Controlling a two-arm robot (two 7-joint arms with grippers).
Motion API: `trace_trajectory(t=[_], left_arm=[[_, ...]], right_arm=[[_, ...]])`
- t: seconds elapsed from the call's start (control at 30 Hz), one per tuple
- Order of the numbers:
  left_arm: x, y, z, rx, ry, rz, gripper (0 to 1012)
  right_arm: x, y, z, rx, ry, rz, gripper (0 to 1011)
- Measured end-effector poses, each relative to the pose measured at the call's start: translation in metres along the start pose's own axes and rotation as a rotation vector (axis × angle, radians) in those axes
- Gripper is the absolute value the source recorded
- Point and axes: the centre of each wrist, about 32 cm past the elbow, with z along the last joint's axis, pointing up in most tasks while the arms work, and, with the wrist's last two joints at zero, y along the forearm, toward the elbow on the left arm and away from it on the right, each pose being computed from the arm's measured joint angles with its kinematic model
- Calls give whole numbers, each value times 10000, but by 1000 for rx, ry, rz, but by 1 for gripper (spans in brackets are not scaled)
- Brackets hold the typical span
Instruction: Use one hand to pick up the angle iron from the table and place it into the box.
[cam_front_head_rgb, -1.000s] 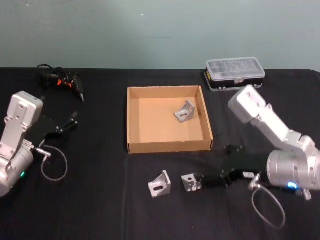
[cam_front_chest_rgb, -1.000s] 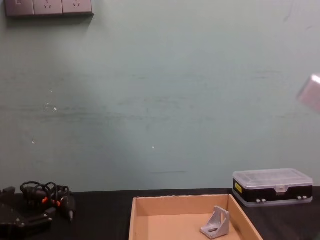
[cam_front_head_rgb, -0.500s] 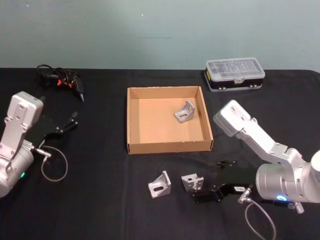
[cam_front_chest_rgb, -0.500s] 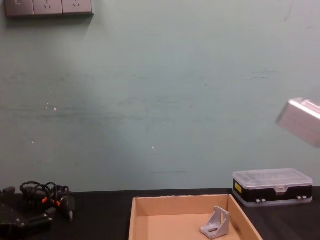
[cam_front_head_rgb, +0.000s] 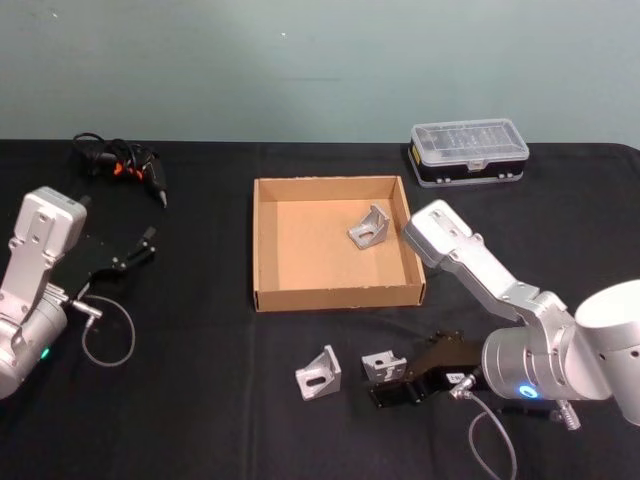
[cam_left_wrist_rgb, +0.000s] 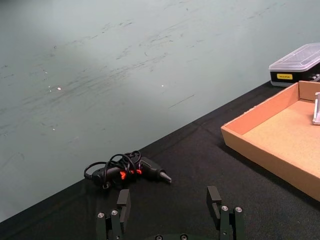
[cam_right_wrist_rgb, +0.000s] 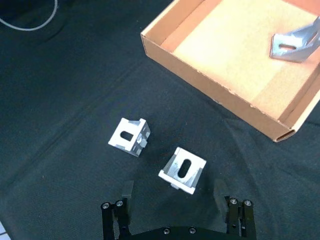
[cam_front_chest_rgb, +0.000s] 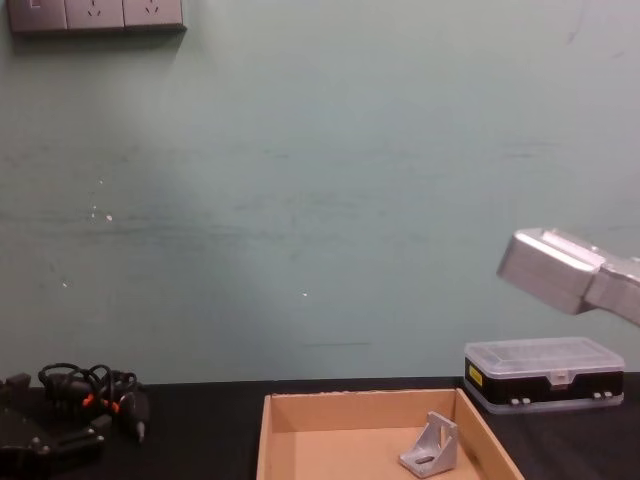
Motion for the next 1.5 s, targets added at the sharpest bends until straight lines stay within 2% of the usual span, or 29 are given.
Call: trace_trajectory(t=[0.3, 0.57, 0.83, 1.07, 1.17, 1.2, 1.33, 1.5], left_arm=[[0, 0, 0, 0, 0, 0, 1000], [0, 0, 0, 0, 0, 0, 1000], [0, 0, 0, 0, 0, 0, 1000], [0, 0, 0, 0, 0, 0, 1000], [0, 0, 0, 0, 0, 0, 1000], [0, 0, 0, 0, 0, 0, 1000], [0, 0, 0, 0, 0, 0, 1000], [0, 0, 0, 0, 0, 0, 1000]], right_arm=[[20, 83, 53, -29, 63, 15, 1003], [-3, 145, 69, -39, 69, -6, 1003], [-1, 139, 66, -38, 67, -6, 1003], [-2, 134, 64, -36, 66, -4, 864], [-2, 133, 63, -35, 66, -2, 761], [-2, 133, 63, -35, 66, -2, 761], [-3, 132, 62, -33, 65, -1, 600], [-3, 131, 62, -33, 65, 0, 470]])
